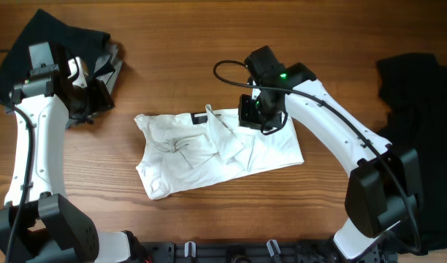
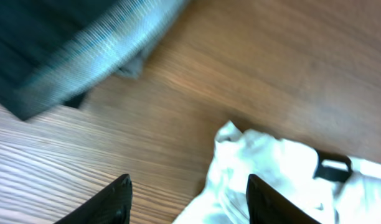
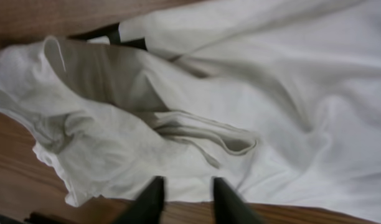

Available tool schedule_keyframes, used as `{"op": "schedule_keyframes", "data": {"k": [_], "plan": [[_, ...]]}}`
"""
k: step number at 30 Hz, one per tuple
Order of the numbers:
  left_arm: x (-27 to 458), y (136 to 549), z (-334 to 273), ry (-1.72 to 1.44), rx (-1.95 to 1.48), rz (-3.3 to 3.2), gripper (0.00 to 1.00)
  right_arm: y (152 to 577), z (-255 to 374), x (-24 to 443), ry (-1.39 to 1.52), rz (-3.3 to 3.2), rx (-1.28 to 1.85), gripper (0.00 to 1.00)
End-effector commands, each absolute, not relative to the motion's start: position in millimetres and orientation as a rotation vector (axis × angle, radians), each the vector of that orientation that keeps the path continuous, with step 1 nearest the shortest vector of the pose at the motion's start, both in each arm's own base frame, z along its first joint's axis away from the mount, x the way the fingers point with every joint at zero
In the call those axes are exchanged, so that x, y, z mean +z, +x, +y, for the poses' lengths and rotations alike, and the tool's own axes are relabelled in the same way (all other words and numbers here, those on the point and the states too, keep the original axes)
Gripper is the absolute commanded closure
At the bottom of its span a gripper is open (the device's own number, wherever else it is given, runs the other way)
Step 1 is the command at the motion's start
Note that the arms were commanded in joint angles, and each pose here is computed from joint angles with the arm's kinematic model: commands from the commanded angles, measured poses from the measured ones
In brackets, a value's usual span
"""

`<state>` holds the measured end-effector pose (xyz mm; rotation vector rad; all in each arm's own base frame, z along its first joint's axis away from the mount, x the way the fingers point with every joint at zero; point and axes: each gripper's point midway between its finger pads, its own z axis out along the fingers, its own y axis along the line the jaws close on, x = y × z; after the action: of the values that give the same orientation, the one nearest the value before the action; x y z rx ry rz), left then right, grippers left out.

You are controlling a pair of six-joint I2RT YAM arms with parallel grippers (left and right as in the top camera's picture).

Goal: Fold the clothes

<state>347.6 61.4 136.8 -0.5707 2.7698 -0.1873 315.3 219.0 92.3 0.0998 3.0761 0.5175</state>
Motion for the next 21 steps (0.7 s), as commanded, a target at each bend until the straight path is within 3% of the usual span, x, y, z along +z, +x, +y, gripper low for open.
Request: {"op": "schedule_keyframes", "data": {"k": [1,4,6,9,13,18,21], "plan": [[107,329,40,-0.571,-0.343,2.849,0.53,310,212,65,0.137,3.121,0.467,0.91],[84,313,32,-0.594,-0.384,2.898,0.55,292,229,41,0.075,3.188,0.555,0.93],[73,307,27,-0.599,-0.415,2.914,0.42,279,256,42,-0.129,3.19,0.752,0.94],[59,302,18,-0.596,-0.484,2.91,0.34,251,311,64,-0.627,3.014,1.159,0.94],[43,292,14,-0.603,-0.502,2.926,0.32,231,330,71,-0.891,2.903,1.156,0.96],[30,280,11,-0.615,-0.508,2.95,0.3,293,276,79,-0.436,2.941,0.754,0.96],[27,278,11,-0.618,-0.509,2.954,0.41,328,235,84,-0.139,2.938,0.725,0.96]]}}
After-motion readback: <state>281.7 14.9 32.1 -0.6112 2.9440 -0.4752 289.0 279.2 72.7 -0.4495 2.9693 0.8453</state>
